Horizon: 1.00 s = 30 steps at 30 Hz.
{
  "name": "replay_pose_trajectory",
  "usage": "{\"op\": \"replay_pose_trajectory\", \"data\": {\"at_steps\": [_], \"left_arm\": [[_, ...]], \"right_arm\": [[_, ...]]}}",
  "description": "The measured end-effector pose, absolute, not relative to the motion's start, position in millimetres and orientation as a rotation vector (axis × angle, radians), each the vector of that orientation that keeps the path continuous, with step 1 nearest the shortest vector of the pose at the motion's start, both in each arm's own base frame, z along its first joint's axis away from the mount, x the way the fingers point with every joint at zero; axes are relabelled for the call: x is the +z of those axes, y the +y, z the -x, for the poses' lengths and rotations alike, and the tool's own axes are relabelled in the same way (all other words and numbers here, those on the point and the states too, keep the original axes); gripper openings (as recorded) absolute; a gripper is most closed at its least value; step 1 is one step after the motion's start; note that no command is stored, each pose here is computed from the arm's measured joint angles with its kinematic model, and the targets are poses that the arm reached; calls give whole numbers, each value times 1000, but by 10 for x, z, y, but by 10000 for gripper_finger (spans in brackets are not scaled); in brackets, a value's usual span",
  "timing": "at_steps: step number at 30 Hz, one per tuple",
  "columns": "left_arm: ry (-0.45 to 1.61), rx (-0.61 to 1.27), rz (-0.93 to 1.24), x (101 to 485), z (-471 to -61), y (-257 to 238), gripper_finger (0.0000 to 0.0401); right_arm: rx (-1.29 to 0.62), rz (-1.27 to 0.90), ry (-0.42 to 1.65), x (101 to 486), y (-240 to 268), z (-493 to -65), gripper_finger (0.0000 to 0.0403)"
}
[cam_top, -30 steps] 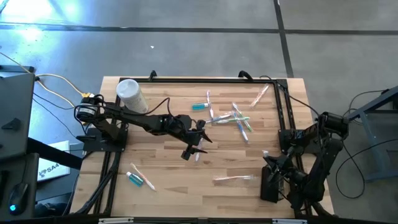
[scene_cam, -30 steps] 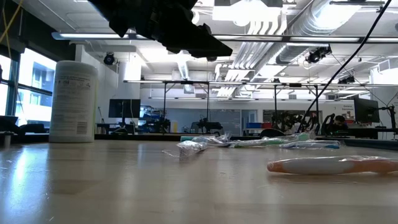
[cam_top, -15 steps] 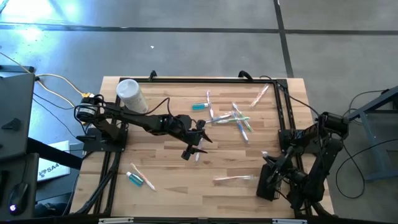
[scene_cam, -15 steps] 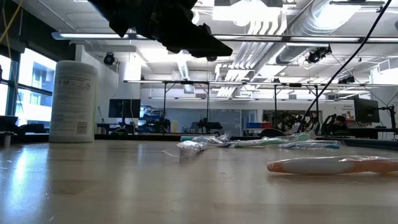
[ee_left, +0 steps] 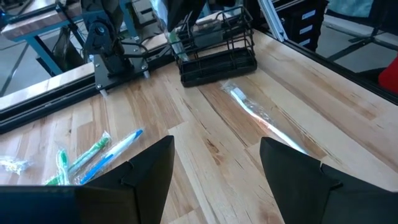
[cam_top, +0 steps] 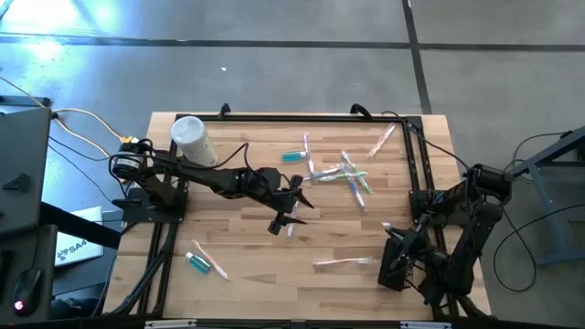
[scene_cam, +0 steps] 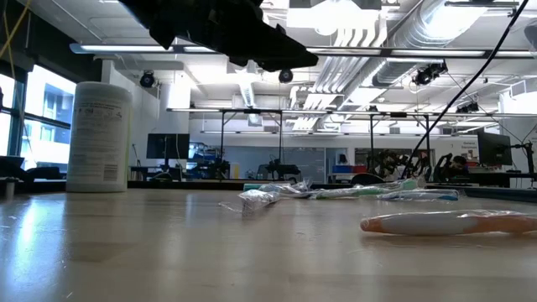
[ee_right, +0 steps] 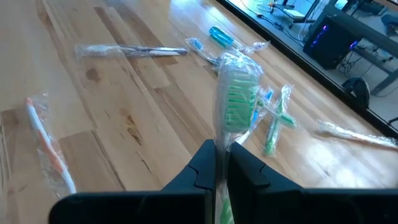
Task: Pick & Place toothbrushing station
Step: Put the bottom green toothbrush into the black mesh
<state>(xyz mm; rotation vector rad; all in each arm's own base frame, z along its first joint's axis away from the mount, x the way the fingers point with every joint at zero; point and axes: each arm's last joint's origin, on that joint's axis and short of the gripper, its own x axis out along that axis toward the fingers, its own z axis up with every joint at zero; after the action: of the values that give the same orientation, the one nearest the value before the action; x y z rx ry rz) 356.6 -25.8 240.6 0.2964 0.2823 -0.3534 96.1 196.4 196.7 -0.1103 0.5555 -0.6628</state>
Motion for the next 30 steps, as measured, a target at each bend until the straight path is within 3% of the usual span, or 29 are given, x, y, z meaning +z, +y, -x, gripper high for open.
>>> {"op": "replay_pose_trajectory", "data": {"at_steps": [30], "left_arm": [[191, -338, -296, 2493, -3592, -260, 237]], "right_arm": [[-615, 286, 498, 1823, 1817, -910, 8]]}}
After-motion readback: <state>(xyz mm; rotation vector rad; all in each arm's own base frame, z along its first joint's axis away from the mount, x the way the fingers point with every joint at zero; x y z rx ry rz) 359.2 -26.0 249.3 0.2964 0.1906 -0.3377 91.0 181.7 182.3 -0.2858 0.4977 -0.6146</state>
